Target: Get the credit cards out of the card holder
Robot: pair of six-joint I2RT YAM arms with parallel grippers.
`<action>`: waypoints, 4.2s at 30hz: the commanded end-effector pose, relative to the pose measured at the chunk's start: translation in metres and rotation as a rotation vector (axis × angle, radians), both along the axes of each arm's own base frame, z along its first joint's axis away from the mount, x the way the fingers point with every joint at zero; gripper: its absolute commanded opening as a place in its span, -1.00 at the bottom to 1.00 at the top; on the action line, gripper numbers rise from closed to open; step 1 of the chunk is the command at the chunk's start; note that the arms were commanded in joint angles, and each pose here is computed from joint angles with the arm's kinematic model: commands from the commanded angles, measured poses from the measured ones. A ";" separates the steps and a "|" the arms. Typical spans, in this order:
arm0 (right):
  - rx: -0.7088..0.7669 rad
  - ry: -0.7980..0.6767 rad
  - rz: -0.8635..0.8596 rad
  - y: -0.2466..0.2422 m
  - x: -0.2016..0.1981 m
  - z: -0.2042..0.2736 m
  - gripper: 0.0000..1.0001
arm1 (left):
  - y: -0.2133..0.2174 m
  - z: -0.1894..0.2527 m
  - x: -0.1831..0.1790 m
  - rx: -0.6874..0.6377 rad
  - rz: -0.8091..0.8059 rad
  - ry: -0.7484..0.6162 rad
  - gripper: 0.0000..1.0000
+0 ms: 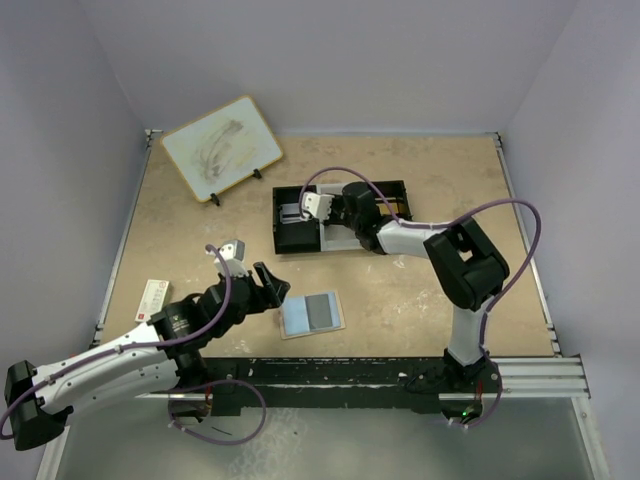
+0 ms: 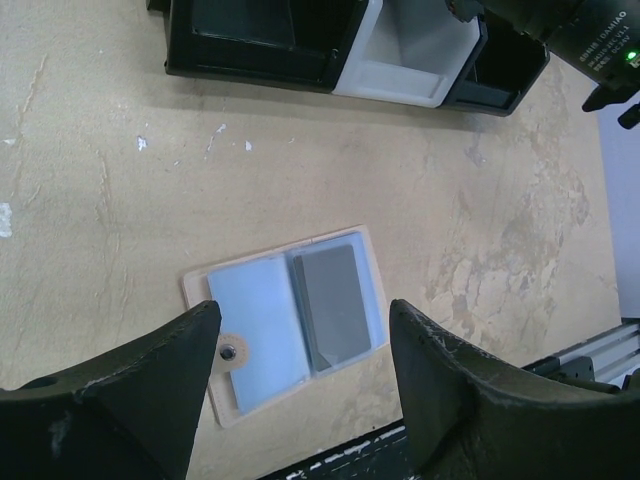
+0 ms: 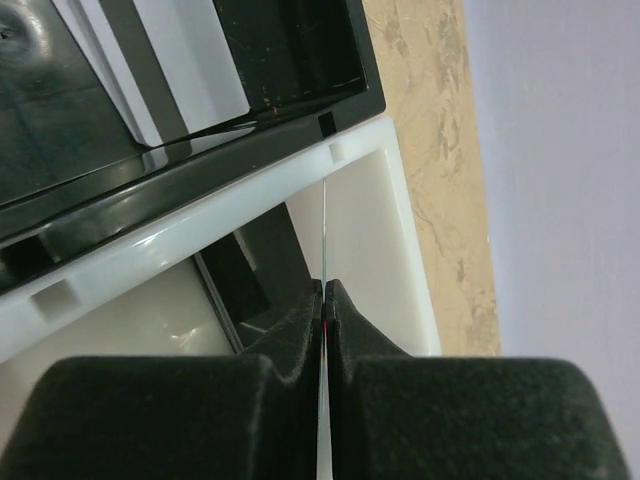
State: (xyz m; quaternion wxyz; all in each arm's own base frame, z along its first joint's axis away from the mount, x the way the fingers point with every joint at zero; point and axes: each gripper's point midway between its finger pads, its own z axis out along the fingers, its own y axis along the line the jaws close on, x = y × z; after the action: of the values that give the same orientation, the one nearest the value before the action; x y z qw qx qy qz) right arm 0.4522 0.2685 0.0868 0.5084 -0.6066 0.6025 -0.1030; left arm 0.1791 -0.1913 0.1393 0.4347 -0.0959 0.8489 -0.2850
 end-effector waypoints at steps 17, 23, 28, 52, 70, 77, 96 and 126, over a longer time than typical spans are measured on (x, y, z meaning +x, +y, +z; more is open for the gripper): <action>-0.055 -0.022 -0.037 0.001 0.030 -0.008 -1.00 | -0.005 0.021 0.007 0.002 0.003 -0.043 0.34; -0.037 -0.019 -0.030 0.000 0.026 -0.003 -0.73 | -0.003 0.020 0.006 -0.013 0.010 -0.040 0.34; -0.010 0.005 -0.017 0.004 0.022 0.004 -0.49 | -0.003 0.020 0.005 -0.013 0.008 -0.039 0.33; 0.218 -0.011 -0.002 0.008 0.000 0.086 -0.08 | -0.006 0.008 -0.001 -0.032 -0.011 -0.002 0.33; 1.098 0.918 -0.329 0.025 -0.170 0.100 -0.02 | -0.010 -0.042 -0.014 -0.010 -0.031 0.117 0.33; 1.011 1.049 -0.548 0.044 -0.234 0.029 0.07 | -0.009 -0.067 -0.017 0.022 -0.027 0.158 0.31; 0.896 1.149 -0.756 0.037 -0.284 -0.040 0.02 | -0.004 -0.104 -0.025 0.109 -0.041 0.217 -0.09; 0.850 1.075 -0.844 0.023 -0.276 -0.043 0.04 | -0.002 -0.111 -0.030 0.139 -0.058 0.235 -0.86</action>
State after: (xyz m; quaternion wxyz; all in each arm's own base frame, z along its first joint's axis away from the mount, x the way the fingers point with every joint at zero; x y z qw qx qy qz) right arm 0.1703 0.2989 0.0362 0.2391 -0.0586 0.9278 0.2802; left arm 0.1471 -0.1871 0.0200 0.3239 -0.0798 0.9179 -0.2149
